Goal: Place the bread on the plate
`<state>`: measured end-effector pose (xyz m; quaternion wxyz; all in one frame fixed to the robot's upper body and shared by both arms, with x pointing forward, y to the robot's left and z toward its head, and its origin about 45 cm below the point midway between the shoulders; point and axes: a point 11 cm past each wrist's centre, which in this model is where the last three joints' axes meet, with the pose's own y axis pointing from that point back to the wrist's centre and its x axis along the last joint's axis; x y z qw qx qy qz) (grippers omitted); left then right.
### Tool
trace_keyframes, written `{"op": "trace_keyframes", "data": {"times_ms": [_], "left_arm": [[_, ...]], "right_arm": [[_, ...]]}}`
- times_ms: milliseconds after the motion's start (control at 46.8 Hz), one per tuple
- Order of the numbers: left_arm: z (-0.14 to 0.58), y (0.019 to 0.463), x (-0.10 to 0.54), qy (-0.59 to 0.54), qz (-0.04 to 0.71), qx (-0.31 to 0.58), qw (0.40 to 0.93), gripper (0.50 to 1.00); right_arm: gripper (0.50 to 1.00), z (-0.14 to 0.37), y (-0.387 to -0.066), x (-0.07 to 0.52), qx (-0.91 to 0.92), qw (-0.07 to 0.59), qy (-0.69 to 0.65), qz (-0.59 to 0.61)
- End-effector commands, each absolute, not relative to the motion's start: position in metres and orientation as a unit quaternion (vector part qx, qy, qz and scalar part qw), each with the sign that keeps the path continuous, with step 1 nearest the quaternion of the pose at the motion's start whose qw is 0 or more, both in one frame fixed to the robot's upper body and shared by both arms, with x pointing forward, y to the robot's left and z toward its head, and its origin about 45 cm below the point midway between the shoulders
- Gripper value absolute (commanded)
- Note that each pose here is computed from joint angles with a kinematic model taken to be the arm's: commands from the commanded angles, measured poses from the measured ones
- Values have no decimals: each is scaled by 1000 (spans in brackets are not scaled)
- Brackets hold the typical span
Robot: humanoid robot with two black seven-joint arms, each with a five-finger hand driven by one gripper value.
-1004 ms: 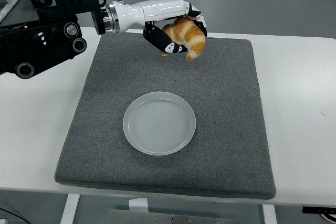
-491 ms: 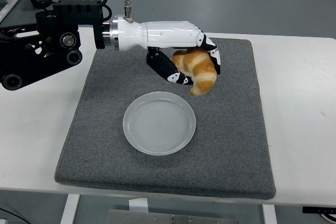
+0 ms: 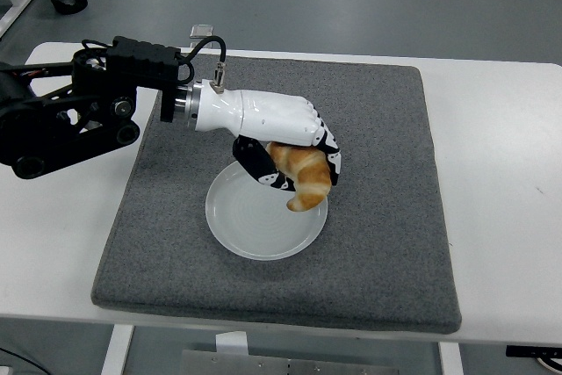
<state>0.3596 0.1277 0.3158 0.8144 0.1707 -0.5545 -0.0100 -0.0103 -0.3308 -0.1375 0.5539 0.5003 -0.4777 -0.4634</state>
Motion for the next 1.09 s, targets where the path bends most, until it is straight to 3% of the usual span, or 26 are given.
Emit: {"op": "trace_keyframes", "data": {"times_ms": [0, 1068], "left_arm": [[305, 132, 361, -554, -13, 183, 812, 500], [228, 155, 368, -518, -9, 249, 818, 500]], "right_arm": [[932, -137, -331, -10, 500, 554, -478, -464], [932, -137, -331, -10, 500, 554, -478, -464]]}}
